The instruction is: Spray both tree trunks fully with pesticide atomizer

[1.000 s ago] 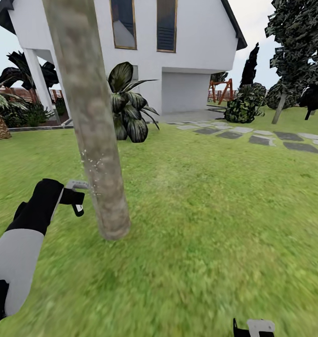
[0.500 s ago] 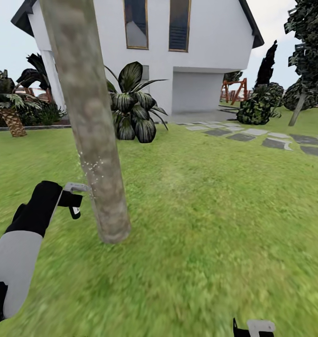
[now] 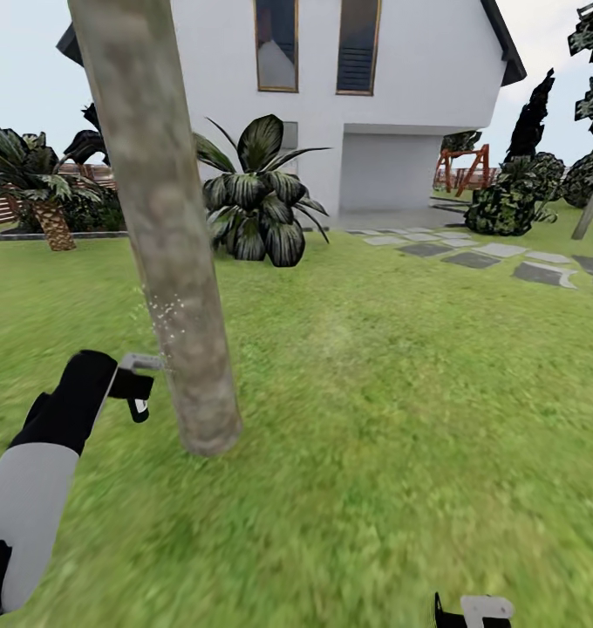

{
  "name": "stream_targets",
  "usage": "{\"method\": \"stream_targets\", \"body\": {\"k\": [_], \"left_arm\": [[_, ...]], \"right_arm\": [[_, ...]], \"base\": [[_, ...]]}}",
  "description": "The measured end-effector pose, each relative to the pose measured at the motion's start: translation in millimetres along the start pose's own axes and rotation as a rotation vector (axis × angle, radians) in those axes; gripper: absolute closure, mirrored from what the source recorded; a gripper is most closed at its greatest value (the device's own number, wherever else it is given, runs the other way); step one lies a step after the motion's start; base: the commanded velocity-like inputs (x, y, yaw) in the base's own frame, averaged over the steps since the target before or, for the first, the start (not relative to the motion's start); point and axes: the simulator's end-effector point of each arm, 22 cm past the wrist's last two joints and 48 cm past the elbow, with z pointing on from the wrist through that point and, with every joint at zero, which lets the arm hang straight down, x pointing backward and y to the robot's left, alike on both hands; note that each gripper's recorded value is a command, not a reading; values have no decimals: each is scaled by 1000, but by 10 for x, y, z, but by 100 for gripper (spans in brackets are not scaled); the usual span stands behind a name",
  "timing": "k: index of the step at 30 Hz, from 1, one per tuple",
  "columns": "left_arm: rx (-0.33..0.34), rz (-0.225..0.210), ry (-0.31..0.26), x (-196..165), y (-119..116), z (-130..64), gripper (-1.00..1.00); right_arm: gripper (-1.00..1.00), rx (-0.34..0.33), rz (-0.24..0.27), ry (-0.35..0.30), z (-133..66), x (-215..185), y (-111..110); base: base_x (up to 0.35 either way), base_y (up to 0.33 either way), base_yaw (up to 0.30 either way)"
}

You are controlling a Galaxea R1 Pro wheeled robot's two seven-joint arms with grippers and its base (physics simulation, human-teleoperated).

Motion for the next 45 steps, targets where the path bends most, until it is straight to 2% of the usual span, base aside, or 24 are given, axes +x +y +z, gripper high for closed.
{"method": "stream_targets", "body": {"k": [9, 14, 18, 23, 31, 38, 45], "left_arm": [[2, 2, 18, 116, -16, 45, 100], [1, 7, 47, 308, -38, 114, 100], [-23, 8, 58, 370, 9, 138, 100], [-24, 11, 82, 523, -10, 198, 100], [-23, 11, 84, 535, -16, 199, 100], [-22, 10, 89, 557, -18, 210, 100], [-20, 8, 102, 614, -25, 236, 100]], "right_arm": [[-100, 0, 0, 0, 0, -1, 1], [-100, 0, 0, 0, 0, -1, 1], [-100, 0, 0, 0, 0, -1, 1], [-100, 4, -2, 0, 5, 3, -30], [-100, 3, -1, 0, 4, 2, -25], [-100, 3, -1, 0, 7, 0, -24], [-100, 1, 0, 1, 3, 3, -10]], "base": [[122, -263, 171], [223, -219, 275], [234, -206, 261], [120, -240, 39], [108, -265, 0], [-53, -265, 20], [-108, -107, 250]]}}
